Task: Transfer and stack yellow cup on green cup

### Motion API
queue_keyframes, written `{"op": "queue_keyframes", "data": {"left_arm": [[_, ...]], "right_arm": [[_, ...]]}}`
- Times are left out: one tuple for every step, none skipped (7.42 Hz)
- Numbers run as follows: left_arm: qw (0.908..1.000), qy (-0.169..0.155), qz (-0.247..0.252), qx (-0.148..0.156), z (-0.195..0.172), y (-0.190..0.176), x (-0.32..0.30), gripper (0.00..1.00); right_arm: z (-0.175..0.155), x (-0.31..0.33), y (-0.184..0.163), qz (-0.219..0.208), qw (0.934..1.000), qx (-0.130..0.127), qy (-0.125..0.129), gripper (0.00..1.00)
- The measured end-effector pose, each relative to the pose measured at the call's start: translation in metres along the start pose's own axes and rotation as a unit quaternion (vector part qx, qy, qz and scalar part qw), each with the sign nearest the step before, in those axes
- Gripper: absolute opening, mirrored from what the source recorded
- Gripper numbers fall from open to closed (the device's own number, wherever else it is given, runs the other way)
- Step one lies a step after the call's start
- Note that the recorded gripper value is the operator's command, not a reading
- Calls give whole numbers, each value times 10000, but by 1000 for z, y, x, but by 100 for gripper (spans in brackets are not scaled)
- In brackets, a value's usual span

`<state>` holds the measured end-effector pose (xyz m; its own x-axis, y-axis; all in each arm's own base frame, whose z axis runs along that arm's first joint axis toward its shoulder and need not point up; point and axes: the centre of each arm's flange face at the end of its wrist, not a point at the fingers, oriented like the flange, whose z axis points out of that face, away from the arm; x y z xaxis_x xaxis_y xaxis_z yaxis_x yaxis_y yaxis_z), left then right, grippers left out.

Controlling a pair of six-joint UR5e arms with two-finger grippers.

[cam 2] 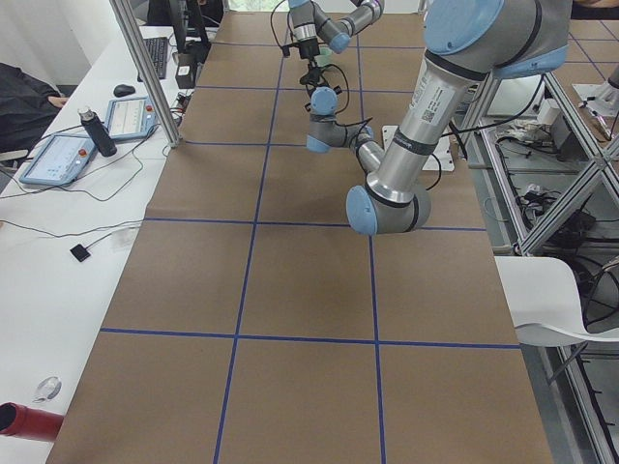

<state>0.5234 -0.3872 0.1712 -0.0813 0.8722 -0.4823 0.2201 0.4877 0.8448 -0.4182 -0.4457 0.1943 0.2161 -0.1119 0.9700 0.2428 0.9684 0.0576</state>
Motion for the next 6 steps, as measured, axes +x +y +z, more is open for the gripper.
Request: {"op": "queue_keyframes", "data": {"left_arm": [[10000, 18, -21, 6, 1, -1, 2, 1], [10000, 24, -38, 3, 1, 0, 3, 1], [10000, 23, -46, 1, 1, 0, 3, 1], [10000, 20, -53, -2, 2, 1, 2, 1], [10000, 17, -58, -3, 2, 1, 2, 1], [10000, 17, -60, -3, 2, 1, 2, 1]], "right_arm": [[0, 2, 0, 7, 10000, -3, 6, 22], [0, 3, 1, 9, 10000, -7, 9, 22], [0, 3, 2, 2, 10000, -7, 8, 19], [-1, 3, 2, -11, 10000, -5, 6, 16], [-1, 3, 2, -27, 10000, -2, 1, 5], [-2, 4, 3, -64, 10000, 9, -21, 0]]}}
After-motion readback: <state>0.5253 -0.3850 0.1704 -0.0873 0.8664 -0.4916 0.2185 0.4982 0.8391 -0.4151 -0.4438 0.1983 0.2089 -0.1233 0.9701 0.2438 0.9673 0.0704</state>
